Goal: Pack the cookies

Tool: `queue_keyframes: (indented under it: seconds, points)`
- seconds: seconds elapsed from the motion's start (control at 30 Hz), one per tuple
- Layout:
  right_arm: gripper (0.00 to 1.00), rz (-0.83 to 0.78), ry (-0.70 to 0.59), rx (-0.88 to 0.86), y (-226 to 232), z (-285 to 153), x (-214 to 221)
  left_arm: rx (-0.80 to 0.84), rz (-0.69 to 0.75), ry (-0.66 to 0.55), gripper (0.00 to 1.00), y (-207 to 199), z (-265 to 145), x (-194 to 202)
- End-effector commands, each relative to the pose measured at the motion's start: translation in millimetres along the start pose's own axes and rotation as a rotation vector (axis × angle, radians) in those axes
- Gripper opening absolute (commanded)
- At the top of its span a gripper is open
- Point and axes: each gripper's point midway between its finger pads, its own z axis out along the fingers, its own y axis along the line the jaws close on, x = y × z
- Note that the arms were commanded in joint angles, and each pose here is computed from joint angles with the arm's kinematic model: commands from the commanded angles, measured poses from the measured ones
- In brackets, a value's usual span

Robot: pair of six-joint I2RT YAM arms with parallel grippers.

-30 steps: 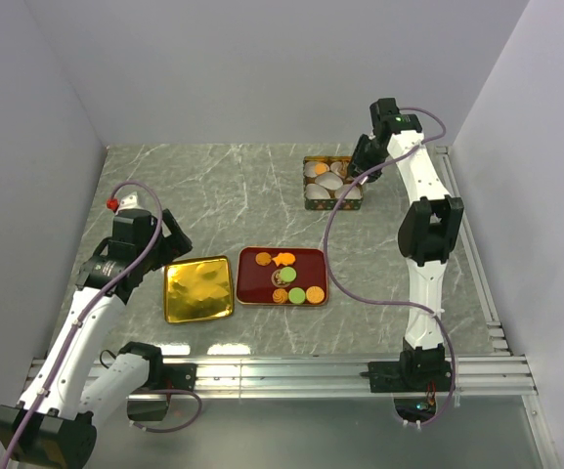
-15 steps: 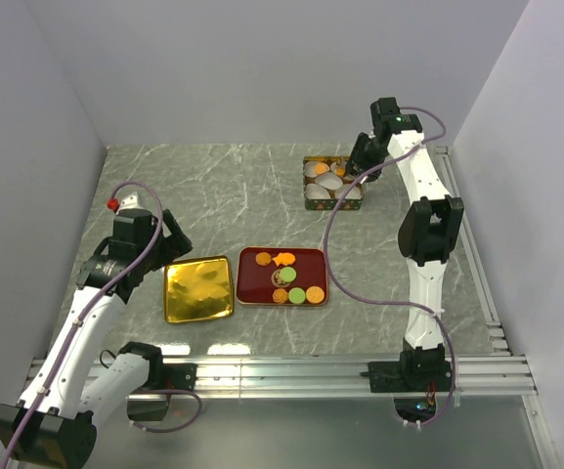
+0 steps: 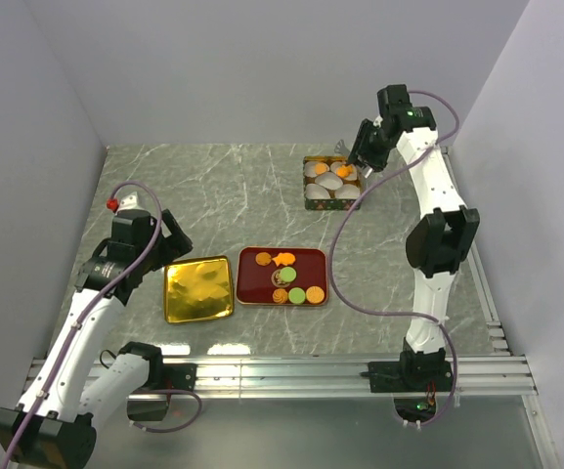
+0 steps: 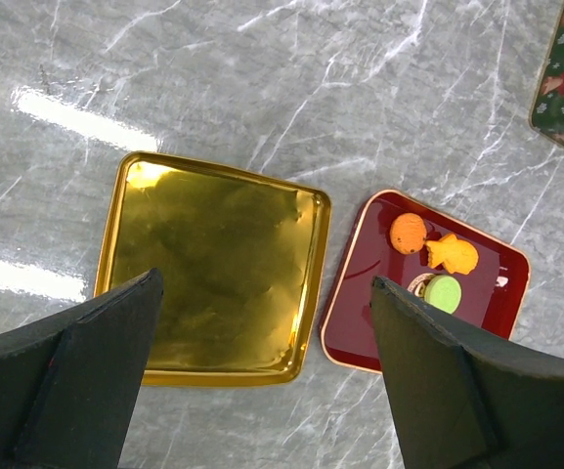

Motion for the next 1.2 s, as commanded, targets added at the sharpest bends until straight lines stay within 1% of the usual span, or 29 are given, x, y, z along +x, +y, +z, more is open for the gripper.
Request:
queue_keyframes:
  seconds: [0.0,0.17,0.2,0.23,0.27,0.33,0.37,0.4,0.47,0.57,0.63,0.67,0.7,0.77,0.8,0.87,0.9,1.0,1.1,1.17]
  points:
    - [0.52,-0.076,-0.087,-0.052,23,-50,-1,0.053,0.011,-0.029,0.93,-10,-6,-6]
    - [0.52,-0.139,-0.076,-0.064,37,-70,26,0.073,0.017,-0.03,0.93,-12,-7,-6]
    - [0.52,-0.169,-0.085,-0.082,47,-80,35,0.079,0.018,-0.031,0.93,-14,-8,-6]
    - [0.52,-0.183,-0.066,-0.082,48,-79,45,0.082,0.019,-0.029,0.93,-14,-8,-6]
    - [0.52,-0.202,-0.079,-0.101,53,-93,52,0.083,0.023,-0.028,0.93,-14,-8,-6]
    - [0.52,-0.243,-0.047,-0.116,63,-93,78,0.088,0.02,-0.031,0.93,-15,-8,-7]
    - [0.52,-0.257,-0.064,-0.135,66,-106,85,0.091,0.023,-0.031,0.93,-15,-9,-6]
    - [0.52,-0.283,-0.039,-0.141,71,-103,102,0.092,0.022,-0.034,0.93,-15,-9,-7]
    - [0.53,-0.308,-0.029,-0.158,76,-109,119,0.094,0.02,-0.04,0.93,-14,-10,-8]
    - [0.53,-0.368,-0.007,-0.204,88,-125,155,0.097,0.018,-0.047,0.93,-15,-12,-10]
    - [0.53,-0.392,0.029,-0.199,86,-123,176,0.099,0.016,-0.05,0.93,-15,-12,-10]
    - [0.54,-0.419,0.038,-0.22,91,-131,191,0.098,0.016,-0.05,0.93,-15,-13,-10]
    - [0.54,-0.428,0.063,-0.21,86,-127,203,0.097,0.016,-0.053,0.93,-15,-12,-10]
    - [0.54,-0.458,0.075,-0.225,87,-133,222,0.102,0.015,-0.057,0.93,-15,-14,-11]
    - [0.54,-0.467,0.1,-0.215,82,-128,233,0.103,0.015,-0.06,0.93,-15,-15,-11]
    - [0.54,-0.491,0.112,-0.246,85,-133,247,0.108,0.012,-0.067,0.93,-15,-16,-12]
    - [0.54,-0.502,0.131,-0.242,82,-130,255,0.109,0.014,-0.069,0.94,-15,-17,-12]
    - [0.55,-0.534,0.136,-0.231,82,-131,266,0.112,0.016,-0.061,0.94,-16,-16,-10]
    - [0.55,-0.572,0.155,-0.19,78,-126,275,0.108,0.019,-0.052,0.93,-16,-15,-9]
    - [0.55,-0.569,0.158,-0.166,74,-124,276,0.106,0.021,-0.045,0.93,-17,-14,-7]
